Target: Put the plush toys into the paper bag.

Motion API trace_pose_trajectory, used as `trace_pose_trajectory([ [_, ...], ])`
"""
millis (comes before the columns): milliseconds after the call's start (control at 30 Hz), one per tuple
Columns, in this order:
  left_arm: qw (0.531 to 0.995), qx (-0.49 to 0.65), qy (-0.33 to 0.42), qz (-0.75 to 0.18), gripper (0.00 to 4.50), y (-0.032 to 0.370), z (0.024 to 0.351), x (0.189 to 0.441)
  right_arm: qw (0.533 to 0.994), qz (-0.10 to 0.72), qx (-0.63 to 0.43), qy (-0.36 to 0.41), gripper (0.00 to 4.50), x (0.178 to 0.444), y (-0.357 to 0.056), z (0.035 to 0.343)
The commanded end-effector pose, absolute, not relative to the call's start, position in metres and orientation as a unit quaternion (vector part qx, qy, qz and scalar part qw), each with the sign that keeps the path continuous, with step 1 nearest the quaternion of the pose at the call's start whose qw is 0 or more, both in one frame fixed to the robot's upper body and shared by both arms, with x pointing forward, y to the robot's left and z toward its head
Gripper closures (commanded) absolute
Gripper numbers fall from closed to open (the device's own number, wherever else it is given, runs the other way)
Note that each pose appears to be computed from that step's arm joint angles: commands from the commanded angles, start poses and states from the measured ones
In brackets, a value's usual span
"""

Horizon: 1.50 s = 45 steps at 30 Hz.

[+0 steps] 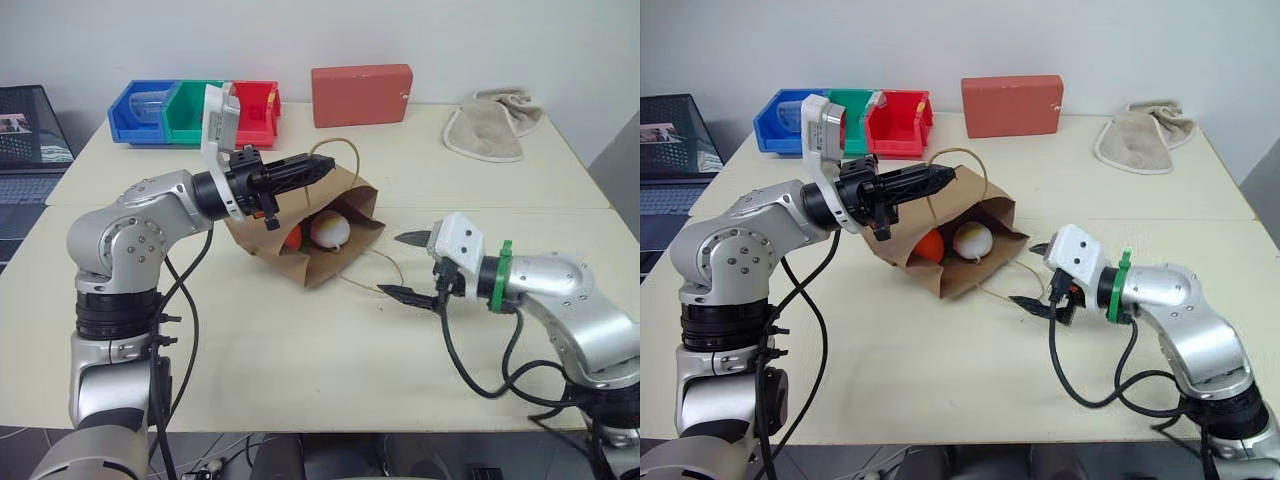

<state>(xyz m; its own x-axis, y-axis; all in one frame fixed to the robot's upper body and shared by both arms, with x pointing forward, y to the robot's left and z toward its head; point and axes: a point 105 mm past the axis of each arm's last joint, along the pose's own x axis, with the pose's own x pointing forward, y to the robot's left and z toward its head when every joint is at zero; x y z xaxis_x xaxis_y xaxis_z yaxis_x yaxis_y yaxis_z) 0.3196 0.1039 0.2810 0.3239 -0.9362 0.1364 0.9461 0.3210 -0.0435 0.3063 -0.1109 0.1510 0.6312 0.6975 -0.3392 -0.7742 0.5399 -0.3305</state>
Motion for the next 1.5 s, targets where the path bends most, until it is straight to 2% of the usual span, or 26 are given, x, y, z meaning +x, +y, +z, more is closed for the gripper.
trace_pose_trajectory([
  [33, 0.809, -0.043, -0.070, -0.582, 4.50, 0.106, 0.294, 0.313, 0.902, 0.363, -0.215, 0.096, 0.02, 0.328, -0.117, 0.137],
  [167, 0.808, -0.042, -0.067, -0.584, 4.50, 0.104, 0.291, 0.311, 0.913, 0.334, -0.209, 0.106, 0.02, 0.352, -0.115, 0.125],
  [267, 0.808, -0.041, -0.067, -0.584, 4.50, 0.104, 0.289, 0.309, 0.912, 0.343, -0.200, 0.106, 0.02, 0.357, -0.109, 0.123],
  [367, 0.812, -0.041, -0.067, -0.579, 4.50, 0.106, 0.289, 0.309, 0.900, 0.384, -0.173, 0.114, 0.59, 0.350, -0.096, 0.122],
  [667, 0.817, -0.042, -0.073, -0.570, 4.50, 0.110, 0.293, 0.310, 0.889, 0.423, -0.137, 0.108, 3.99, 0.336, -0.084, 0.132],
  [700, 0.817, -0.042, -0.074, -0.570, 4.50, 0.110, 0.294, 0.310, 0.889, 0.425, -0.130, 0.108, 4.33, 0.335, -0.085, 0.136],
  [733, 0.817, -0.043, -0.077, -0.570, 4.50, 0.112, 0.299, 0.310, 0.889, 0.430, -0.121, 0.104, 4.47, 0.329, -0.092, 0.147],
  [800, 0.816, -0.044, -0.081, -0.570, 4.50, 0.114, 0.305, 0.309, 0.886, 0.438, -0.112, 0.100, 4.47, 0.322, -0.098, 0.159],
  [933, 0.818, -0.066, -0.110, -0.561, 4.50, 0.118, 0.326, 0.316, 0.876, 0.464, -0.103, 0.085, 4.47, 0.300, -0.123, 0.211],
  [1100, 0.823, -0.061, -0.111, -0.554, 4.50, 0.116, 0.324, 0.329, 0.878, 0.466, -0.080, 0.075, 4.47, 0.296, -0.132, 0.254],
  [1200, 0.824, -0.059, -0.104, -0.555, 4.50, 0.112, 0.316, 0.337, 0.880, 0.464, -0.059, 0.087, 4.47, 0.298, -0.130, 0.260],
  [1433, 0.821, -0.046, -0.083, -0.562, 4.50, 0.105, 0.302, 0.350, 0.901, 0.420, -0.033, 0.106, 4.47, 0.317, -0.124, 0.253],
  [1467, 0.826, -0.042, -0.080, -0.556, 4.50, 0.107, 0.301, 0.353, 0.902, 0.420, -0.028, 0.096, 4.31, 0.318, -0.123, 0.257],
  [1500, 0.833, -0.035, -0.081, -0.547, 4.30, 0.113, 0.303, 0.356, 0.906, 0.415, -0.023, 0.079, 4.08, 0.321, -0.122, 0.266],
])
